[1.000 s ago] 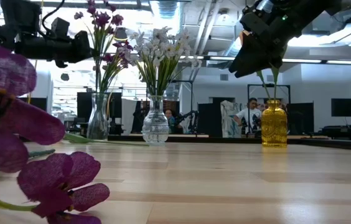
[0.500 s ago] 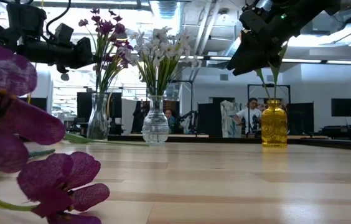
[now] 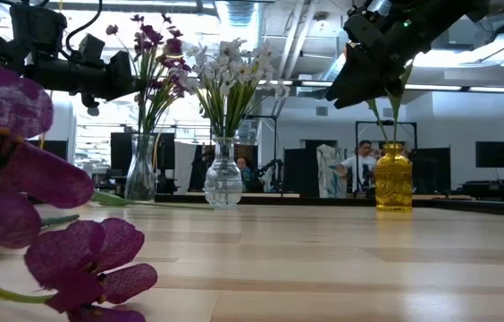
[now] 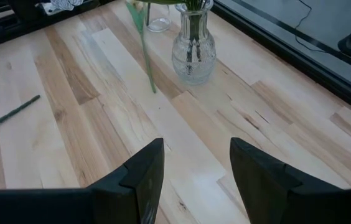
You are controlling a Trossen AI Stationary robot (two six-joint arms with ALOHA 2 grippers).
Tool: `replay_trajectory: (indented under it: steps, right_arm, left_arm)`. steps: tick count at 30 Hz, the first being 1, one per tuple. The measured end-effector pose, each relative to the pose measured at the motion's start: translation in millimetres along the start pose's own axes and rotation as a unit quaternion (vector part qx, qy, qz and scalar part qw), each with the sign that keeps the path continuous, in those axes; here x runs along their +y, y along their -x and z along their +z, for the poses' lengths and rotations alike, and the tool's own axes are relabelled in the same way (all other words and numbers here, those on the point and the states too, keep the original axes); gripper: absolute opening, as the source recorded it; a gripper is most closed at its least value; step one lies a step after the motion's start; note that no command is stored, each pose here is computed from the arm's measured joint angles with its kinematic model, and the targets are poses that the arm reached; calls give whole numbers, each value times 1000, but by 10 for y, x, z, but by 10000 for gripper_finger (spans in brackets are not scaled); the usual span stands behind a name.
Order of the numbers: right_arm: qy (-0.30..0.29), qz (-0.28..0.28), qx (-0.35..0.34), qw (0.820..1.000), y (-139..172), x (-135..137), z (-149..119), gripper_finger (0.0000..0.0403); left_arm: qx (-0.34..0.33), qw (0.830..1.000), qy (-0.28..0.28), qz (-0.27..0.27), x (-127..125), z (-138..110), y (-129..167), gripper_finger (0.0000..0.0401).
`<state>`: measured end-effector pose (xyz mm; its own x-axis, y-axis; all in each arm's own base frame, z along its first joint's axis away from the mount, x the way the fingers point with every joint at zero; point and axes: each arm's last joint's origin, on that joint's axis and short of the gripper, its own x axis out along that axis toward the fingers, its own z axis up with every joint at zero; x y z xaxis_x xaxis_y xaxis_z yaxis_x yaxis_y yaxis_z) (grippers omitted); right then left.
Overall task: Sort flowers into vase by color
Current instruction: Put the top violet flowers into the left transparent vase
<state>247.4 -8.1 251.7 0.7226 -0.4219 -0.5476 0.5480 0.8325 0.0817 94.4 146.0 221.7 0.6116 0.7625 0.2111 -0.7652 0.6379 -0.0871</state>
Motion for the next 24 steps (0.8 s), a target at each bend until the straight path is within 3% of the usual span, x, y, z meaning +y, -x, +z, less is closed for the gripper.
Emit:
replay_trajectory:
  steps: [12,17,24]
  right_arm:
    - [0,0,0,1000,0,0,0,209]
    - [0,0,0,1000,0,0,0,209]
    - [0,0,0,1000,0,0,-1,209]
  left_arm:
    - [0,1000,6,0,0,1,0,168]
    - [10,1000,5,2,0,-9,11,189]
    - [56,997,-46,30,1,-12,126,202]
